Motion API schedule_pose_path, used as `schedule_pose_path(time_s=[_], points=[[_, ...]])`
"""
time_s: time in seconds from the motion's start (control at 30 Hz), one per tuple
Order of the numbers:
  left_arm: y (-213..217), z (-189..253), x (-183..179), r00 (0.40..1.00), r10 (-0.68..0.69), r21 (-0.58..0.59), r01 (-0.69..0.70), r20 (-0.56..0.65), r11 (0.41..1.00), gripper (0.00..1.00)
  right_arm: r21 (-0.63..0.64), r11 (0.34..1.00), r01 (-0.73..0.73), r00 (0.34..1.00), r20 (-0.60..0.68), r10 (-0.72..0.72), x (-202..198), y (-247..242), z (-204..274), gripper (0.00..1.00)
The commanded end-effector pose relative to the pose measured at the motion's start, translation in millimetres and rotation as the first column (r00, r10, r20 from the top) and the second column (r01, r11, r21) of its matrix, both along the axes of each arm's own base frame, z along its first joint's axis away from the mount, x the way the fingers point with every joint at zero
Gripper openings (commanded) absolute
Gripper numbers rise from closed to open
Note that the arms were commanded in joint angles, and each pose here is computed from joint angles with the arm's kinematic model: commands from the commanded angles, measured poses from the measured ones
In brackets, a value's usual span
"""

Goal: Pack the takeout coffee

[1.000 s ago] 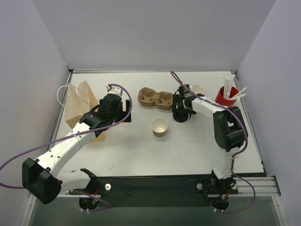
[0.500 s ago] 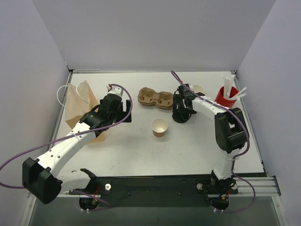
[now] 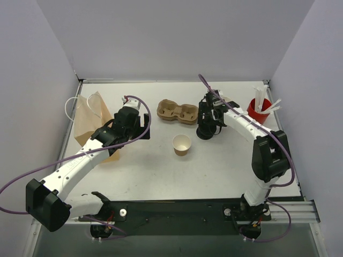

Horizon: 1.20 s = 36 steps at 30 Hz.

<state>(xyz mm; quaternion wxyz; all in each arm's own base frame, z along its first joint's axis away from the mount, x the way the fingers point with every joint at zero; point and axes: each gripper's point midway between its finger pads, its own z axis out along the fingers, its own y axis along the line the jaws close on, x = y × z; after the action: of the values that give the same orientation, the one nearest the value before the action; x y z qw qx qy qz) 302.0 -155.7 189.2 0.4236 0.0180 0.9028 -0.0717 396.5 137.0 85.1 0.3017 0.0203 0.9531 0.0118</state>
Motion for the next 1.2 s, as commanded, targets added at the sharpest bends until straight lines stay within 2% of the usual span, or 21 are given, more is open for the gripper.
schedule_pose_path(time_s=[0.0,0.23,0.4,0.73,1.17], points=[[-5.6,10.2,9.4,0.999,0.0,-0.039,0.001,0.045,0.999,0.97,0.026,1.0,-0.017,0.998,0.053,0.016,-9.1,7.6,48.8,0.69],[-5.6,11.1,9.3,0.999,0.001,-0.041,0.001,0.046,0.999,0.97,0.023,0.991,-0.133,0.989,0.067,0.132,-38.0,43.4,86.3,0.69],[-4.1,15.1,8.0,0.999,0.009,-0.047,-0.006,0.051,0.999,0.97,0.043,0.974,-0.222,0.974,0.045,0.22,-61.2,79.1,96.3,0.69],[5.6,29.1,1.7,0.996,0.043,-0.056,-0.039,0.075,0.998,0.98,-0.005,0.951,-0.309,0.951,-0.019,0.308,-82.7,121.3,78.2,0.69],[9.9,26.6,-1.7,0.996,0.053,-0.051,-0.05,0.07,0.997,0.97,-0.046,0.939,-0.342,0.937,-0.093,0.337,-93.2,132.0,45.9,0.69]])
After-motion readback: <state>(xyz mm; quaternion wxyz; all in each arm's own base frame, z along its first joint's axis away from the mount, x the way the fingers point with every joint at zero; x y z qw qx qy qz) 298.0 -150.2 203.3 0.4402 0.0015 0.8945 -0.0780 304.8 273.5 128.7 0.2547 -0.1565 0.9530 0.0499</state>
